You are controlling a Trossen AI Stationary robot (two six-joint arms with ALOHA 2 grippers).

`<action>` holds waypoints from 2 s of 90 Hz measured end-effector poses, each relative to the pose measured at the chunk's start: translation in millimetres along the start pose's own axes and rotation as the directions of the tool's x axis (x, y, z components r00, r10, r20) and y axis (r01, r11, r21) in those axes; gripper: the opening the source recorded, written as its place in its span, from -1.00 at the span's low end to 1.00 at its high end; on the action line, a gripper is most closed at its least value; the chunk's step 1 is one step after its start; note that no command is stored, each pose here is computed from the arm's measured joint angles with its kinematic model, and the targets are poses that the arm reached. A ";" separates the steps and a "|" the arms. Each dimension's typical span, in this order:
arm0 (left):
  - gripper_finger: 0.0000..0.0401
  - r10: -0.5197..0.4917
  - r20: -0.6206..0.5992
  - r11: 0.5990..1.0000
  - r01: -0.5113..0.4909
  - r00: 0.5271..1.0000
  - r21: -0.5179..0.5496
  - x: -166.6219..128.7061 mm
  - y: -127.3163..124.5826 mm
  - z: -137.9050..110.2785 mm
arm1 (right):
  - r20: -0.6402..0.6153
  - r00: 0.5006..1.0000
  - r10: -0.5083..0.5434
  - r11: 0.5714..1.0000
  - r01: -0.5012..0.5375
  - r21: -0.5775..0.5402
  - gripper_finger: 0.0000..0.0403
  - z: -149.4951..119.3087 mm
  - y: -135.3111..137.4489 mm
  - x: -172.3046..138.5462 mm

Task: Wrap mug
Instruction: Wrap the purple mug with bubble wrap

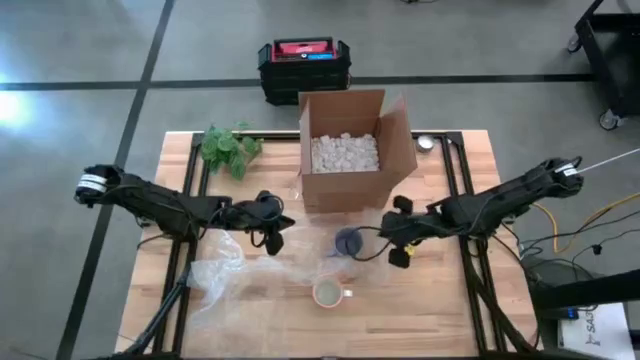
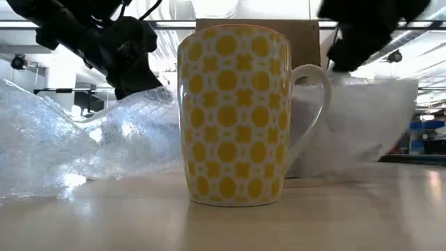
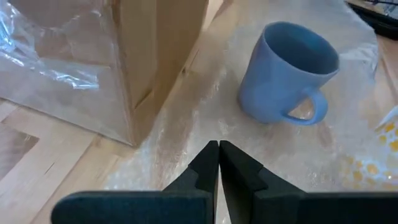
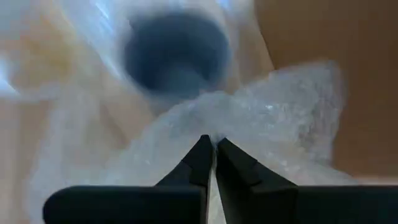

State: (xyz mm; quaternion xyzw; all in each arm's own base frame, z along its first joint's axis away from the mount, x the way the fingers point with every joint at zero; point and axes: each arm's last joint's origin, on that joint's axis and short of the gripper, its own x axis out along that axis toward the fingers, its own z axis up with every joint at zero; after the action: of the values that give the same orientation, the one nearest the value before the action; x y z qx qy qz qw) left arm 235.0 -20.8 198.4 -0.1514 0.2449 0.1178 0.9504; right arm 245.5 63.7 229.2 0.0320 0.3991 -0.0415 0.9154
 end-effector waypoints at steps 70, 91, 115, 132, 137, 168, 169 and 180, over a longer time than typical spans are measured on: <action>-1.00 -0.136 0.039 0.982 0.129 0.990 0.140 35.1 -45.5 38.6 | -0.111 0.992 -0.060 0.979 0.036 -0.202 -1.00 27.7 14.2 107.6; -1.00 -0.122 -0.004 0.960 0.119 0.993 0.255 87.9 -69.4 49.3 | -0.103 0.993 -0.058 0.975 0.034 -0.217 -1.00 36.3 15.7 104.0; -1.00 -0.087 -0.070 0.953 0.103 0.994 0.286 125.1 -74.9 36.9 | -0.165 0.984 -0.063 0.974 0.025 -0.224 -1.00 27.8 14.3 105.1; -1.00 -0.087 -0.077 0.954 0.106 0.993 0.282 126.2 -74.5 35.7 | -0.216 0.973 -0.081 0.976 0.033 -0.217 -1.00 38.3 14.8 94.9; -1.00 -0.088 -0.076 0.954 0.106 0.993 0.281 126.1 -74.4 36.0 | -0.240 0.967 -0.088 0.977 0.037 -0.209 -1.00 44.0 15.3 90.1; -1.00 -0.086 -0.094 0.951 0.110 0.992 0.289 126.3 -73.6 33.8 | -0.224 0.974 -0.028 0.988 -0.006 -0.152 -0.98 61.7 19.5 80.8; -1.00 -0.086 -0.094 0.951 0.110 0.992 0.289 126.3 -73.6 33.8 | -0.224 0.974 -0.028 0.988 -0.006 -0.153 -0.97 61.7 19.5 80.8; -1.00 -0.086 -0.095 0.952 0.110 0.992 0.287 126.4 -73.5 33.6 | -0.242 0.970 -0.034 0.983 -0.011 -0.182 -0.85 66.9 18.1 71.4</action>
State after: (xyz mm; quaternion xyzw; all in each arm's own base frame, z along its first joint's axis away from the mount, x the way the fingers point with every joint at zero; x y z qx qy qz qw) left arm 379.1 -58.3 180.0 -0.0263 0.2901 0.0268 0.9563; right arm 344.4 72.0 222.7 -0.0495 0.5111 -0.0058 0.8581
